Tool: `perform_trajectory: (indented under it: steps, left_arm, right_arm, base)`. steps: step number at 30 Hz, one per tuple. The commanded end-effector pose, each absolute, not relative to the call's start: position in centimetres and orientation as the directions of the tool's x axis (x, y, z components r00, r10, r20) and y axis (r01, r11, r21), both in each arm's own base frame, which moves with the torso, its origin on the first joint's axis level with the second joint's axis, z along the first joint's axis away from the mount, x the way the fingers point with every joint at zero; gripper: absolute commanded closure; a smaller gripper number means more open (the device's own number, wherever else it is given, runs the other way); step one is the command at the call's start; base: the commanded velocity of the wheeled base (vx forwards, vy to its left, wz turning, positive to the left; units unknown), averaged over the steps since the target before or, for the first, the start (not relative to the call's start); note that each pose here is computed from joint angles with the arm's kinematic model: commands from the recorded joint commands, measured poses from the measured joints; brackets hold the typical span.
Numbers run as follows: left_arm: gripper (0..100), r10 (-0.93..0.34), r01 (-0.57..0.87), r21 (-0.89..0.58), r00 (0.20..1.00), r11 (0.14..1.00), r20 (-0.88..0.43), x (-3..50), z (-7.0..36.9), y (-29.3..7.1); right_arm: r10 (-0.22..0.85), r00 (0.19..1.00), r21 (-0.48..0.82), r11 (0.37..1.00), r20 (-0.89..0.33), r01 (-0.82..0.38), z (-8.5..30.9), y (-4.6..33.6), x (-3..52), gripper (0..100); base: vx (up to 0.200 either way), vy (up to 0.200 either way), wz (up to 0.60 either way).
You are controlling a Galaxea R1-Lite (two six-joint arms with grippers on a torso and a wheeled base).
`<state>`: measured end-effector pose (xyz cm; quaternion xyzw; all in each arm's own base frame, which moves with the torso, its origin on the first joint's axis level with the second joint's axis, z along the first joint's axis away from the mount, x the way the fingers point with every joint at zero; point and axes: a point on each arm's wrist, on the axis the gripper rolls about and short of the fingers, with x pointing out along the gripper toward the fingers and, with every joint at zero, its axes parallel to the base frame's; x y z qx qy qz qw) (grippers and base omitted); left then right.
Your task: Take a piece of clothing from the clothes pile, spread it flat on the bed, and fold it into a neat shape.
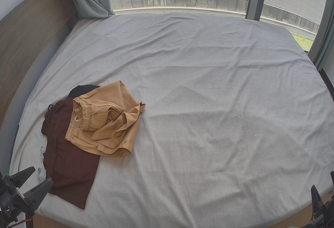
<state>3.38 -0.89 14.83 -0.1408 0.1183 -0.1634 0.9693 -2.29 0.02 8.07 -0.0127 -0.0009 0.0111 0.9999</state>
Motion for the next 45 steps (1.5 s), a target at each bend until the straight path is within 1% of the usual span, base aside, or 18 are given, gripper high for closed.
perform_trajectory:
  steps: [1, 4, 10, 17, 24, 33, 38, 45]
  left_arm:
    - [0, -0.363, 0.258, -0.377, 0.900, 0.889, -0.240, 5.6, 15.3, -1.1]
    - [0, -0.370, 0.255, -0.402, 0.897, 0.879, -0.242, 6.6, 15.6, -1.2]
    - [0, -0.447, 0.320, -0.428, 0.862, 0.845, -0.238, 8.5, 16.0, -1.3]
    - [0, -0.458, 0.340, -0.425, 0.863, 0.839, -0.214, 11.8, 16.6, -0.9]
    - [0, -0.506, 0.361, -0.457, 0.827, 0.813, -0.246, 13.9, 16.3, -0.9]
    - [0, -0.505, 0.370, -0.455, 0.835, 0.810, -0.221, 15.8, 16.8, -0.5]
    - [0, -0.477, 0.337, -0.459, 0.848, 0.822, -0.231, 17.8, 16.0, 0.3]
    - [0, -0.508, 0.362, -0.480, 0.833, 0.799, -0.218, 20.2, 14.8, 1.4]
  right_arm:
    - [0.023, 1.000, -0.025, 0.999, 0.002, -0.023, 7.6, 0.0, -2.3, 0]
    - [0.023, 1.000, -0.025, 0.999, 0.002, -0.023, 7.6, 0.0, -2.3, 0]
    - [0.023, 1.000, -0.025, 0.999, 0.002, -0.023, 7.6, 0.0, -2.3, 0]
    - [0.023, 1.000, -0.025, 0.999, 0.002, -0.023, 7.6, 0.0, -2.3, 0]
    - [0.023, 1.000, -0.025, 0.999, 0.002, -0.023, 7.6, 0.0, -2.3, 0]
    - [0.023, 1.000, -0.023, 0.999, 0.002, -0.023, 7.6, 0.0, -2.3, 0]
    - [0.023, 1.000, -0.023, 0.999, 0.002, -0.023, 7.6, 0.0, -2.3, 0]
    - [0.023, 1.000, -0.021, 1.000, 0.002, -0.023, 7.6, 0.0, -2.3, 0]
  base:
    - [0.000, 0.000, 0.00]
    - [0.000, 0.000, 0.00]
    - [0.000, 0.000, 0.00]
    - [0.000, 0.000, 0.00]
    - [0.000, 0.000, 0.00]
    - [0.000, 0.000, 0.00]
    - [0.000, 0.000, 0.00]
    - [0.000, 0.000, 0.00]
